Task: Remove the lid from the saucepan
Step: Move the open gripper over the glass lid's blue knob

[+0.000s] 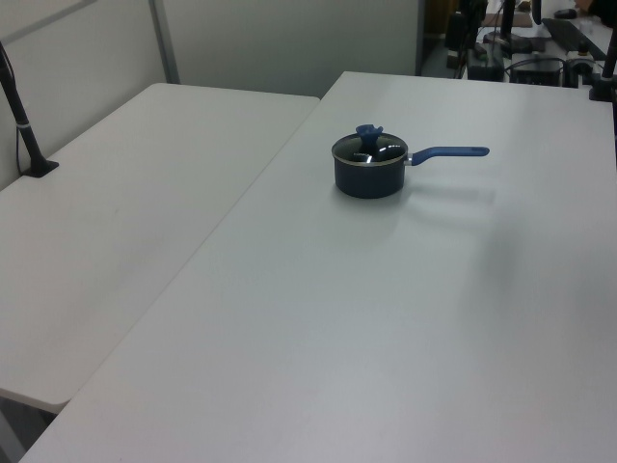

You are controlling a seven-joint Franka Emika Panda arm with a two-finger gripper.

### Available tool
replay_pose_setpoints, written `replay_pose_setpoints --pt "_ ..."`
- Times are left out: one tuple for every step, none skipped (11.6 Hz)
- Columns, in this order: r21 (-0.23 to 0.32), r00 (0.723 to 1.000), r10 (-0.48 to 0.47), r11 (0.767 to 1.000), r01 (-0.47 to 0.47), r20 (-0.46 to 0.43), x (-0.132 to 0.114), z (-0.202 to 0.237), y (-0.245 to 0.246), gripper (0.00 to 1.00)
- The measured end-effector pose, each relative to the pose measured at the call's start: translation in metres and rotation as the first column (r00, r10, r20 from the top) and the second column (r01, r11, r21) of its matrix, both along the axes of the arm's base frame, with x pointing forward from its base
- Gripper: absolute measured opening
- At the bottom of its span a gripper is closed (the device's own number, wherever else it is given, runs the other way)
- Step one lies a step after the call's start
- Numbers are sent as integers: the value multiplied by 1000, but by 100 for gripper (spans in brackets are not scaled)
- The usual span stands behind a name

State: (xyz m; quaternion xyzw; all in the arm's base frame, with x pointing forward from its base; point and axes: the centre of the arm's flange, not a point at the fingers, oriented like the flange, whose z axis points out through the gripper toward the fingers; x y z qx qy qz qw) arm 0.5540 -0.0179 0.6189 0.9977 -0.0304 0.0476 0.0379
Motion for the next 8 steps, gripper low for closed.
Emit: replay_pose_setpoints --pt "-1 1000 14 1000 -14 -5 0 -2 4 100" --pt "0 1000 13 1000 -13 -18 -2 -3 4 100" --pt "0 1000 12 1000 -12 -29 -3 -4 4 100" --pt "0 999 12 1000 -12 -31 -3 -4 4 100" --pt "0 999 12 1000 -12 -31 -3 -4 4 100" --pt "0 999 12 1000 -12 -31 -3 -4 4 100" --pt "0 999 12 1000 -12 -31 -3 -4 4 100" --pt "0 999 12 1000 -12 -31 -3 -4 4 100"
